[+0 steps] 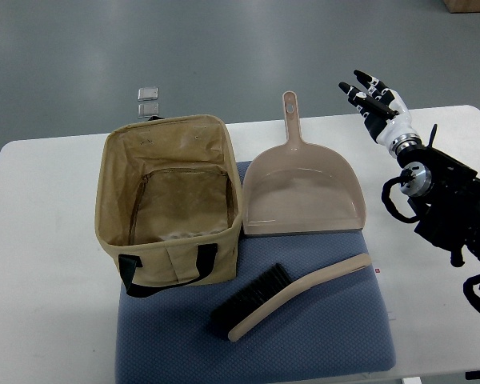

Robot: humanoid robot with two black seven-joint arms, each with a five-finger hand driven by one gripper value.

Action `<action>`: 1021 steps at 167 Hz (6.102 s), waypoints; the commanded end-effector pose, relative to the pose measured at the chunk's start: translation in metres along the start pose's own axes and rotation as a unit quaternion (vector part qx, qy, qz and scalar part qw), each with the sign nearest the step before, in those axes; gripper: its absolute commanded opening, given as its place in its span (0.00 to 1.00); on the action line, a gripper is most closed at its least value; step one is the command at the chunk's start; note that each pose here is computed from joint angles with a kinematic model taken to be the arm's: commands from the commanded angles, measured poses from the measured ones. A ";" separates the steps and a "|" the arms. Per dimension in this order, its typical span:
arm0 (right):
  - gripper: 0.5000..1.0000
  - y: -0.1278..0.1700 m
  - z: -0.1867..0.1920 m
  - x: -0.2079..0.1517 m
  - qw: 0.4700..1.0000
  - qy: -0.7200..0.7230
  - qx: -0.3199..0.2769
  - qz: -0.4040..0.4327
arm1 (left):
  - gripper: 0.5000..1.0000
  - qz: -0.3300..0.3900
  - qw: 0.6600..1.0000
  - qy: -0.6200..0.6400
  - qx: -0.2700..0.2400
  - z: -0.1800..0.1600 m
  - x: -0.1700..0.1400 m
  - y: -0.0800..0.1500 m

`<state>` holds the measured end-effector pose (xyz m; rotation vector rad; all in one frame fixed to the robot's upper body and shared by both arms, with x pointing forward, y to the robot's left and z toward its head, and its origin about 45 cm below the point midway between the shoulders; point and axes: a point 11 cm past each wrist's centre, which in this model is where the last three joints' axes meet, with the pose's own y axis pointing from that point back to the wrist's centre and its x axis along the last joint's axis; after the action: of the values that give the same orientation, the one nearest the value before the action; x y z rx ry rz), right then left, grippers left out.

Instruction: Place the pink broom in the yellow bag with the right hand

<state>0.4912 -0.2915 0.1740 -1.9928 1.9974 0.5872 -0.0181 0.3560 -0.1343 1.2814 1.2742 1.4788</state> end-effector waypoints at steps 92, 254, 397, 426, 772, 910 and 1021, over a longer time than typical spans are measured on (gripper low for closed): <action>0.86 -0.002 -0.008 0.005 1.000 0.010 0.005 0.015 | 1.00 -0.006 1.000 0.001 0.000 0.000 -0.004 0.000; 0.86 -0.008 -0.117 -0.002 0.965 0.258 0.014 -0.042 | 1.00 -0.005 1.000 -0.001 0.000 0.000 -0.004 0.000; 0.86 0.131 -0.105 -0.082 0.588 0.673 -0.063 -0.445 | 1.00 -0.006 1.000 0.000 0.000 0.001 -0.004 0.000; 0.86 0.143 -0.085 -0.067 0.583 0.673 -0.079 -0.449 | 1.00 -0.006 1.000 0.000 0.000 0.000 -0.004 0.000; 0.74 0.196 0.060 -0.032 0.551 0.698 -0.022 -0.457 | 1.00 -0.006 1.000 -0.001 0.000 0.000 -0.004 0.000; 0.27 0.200 0.067 -0.037 0.542 0.696 -0.017 -0.470 | 1.00 -0.006 1.000 0.000 0.000 0.001 -0.004 0.000; 0.00 0.187 0.037 -0.033 0.551 0.703 0.005 -0.450 | 1.00 -0.006 1.000 0.000 0.000 0.001 -0.004 0.000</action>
<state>0.2988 -0.2397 0.1687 -3.3143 0.6228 -1.7086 -0.0168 0.3519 -0.1350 1.2716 1.2788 1.4703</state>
